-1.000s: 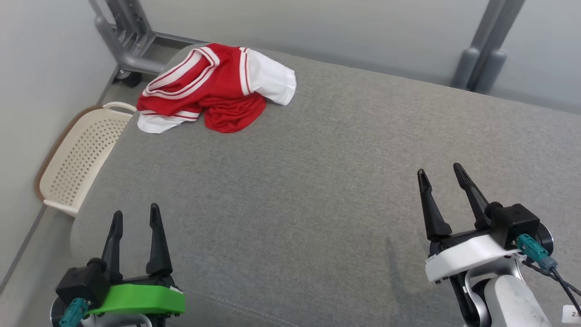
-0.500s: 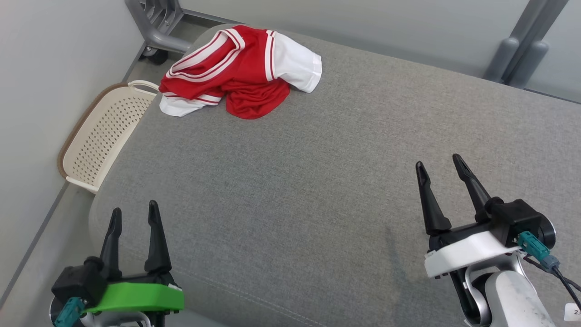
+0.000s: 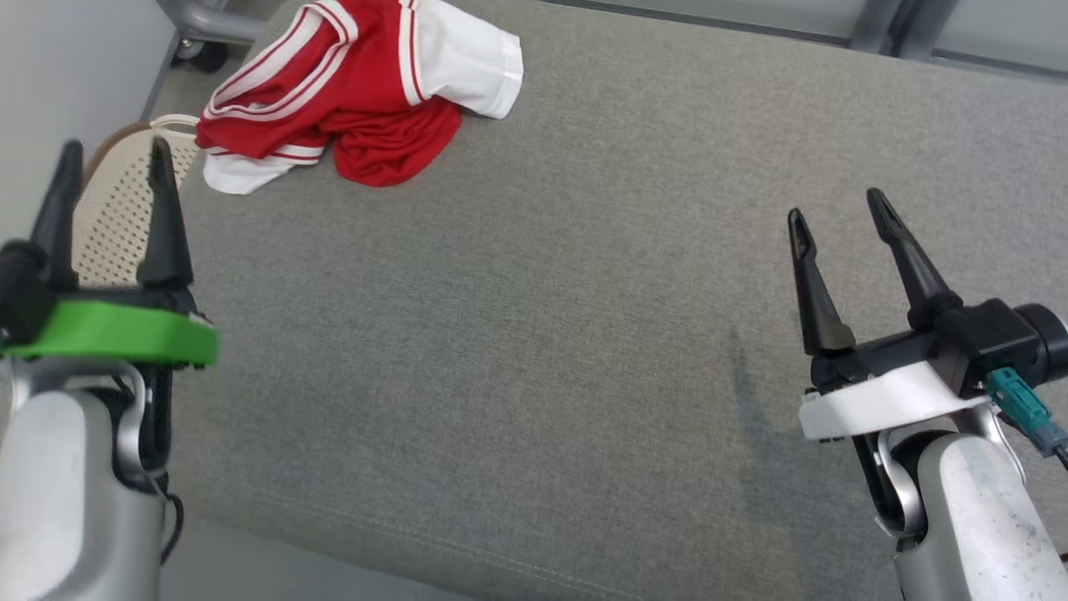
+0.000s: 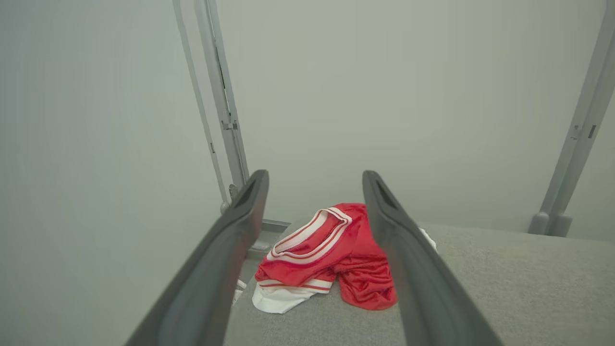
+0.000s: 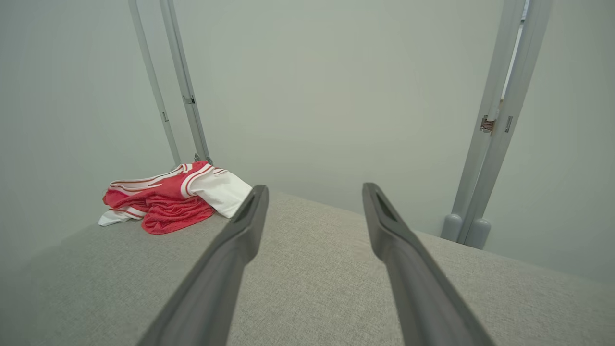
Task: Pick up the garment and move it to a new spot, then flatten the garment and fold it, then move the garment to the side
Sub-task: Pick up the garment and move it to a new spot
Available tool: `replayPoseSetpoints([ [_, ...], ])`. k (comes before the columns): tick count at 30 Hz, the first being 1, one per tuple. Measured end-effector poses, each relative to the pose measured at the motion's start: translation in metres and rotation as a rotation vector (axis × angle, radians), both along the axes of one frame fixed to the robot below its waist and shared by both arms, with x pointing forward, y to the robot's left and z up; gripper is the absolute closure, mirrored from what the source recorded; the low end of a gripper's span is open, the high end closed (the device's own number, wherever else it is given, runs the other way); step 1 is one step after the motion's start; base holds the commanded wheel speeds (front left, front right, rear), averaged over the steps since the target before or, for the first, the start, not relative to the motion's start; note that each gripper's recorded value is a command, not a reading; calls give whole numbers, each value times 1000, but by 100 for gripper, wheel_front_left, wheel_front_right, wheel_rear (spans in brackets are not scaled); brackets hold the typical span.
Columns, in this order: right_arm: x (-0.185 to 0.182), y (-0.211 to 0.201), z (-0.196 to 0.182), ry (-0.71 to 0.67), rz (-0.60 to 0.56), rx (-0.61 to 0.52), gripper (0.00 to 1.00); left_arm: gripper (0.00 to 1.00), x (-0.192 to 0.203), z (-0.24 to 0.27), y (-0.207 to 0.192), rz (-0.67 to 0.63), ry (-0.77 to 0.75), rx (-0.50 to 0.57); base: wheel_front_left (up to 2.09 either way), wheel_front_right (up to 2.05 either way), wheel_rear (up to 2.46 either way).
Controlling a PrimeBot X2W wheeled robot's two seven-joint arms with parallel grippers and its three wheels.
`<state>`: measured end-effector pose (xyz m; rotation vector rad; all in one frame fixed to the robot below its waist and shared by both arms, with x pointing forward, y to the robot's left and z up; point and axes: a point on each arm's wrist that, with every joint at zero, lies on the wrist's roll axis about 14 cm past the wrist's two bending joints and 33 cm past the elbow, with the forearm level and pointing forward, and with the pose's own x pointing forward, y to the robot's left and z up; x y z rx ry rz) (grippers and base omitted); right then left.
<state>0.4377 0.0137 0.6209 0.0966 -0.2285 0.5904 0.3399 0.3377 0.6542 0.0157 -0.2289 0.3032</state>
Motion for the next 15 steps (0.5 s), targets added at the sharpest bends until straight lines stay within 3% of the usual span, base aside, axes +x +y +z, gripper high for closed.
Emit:
replayPoseSetpoints([
  [8,24,-19,-12,4,-36,-20,0,0,99,12,2,-104,133,125,0,0,0],
  [15,45,-50,-32,21,-106,-48,0,0,173,-27,9,-123,317,90,0,0,0],
])
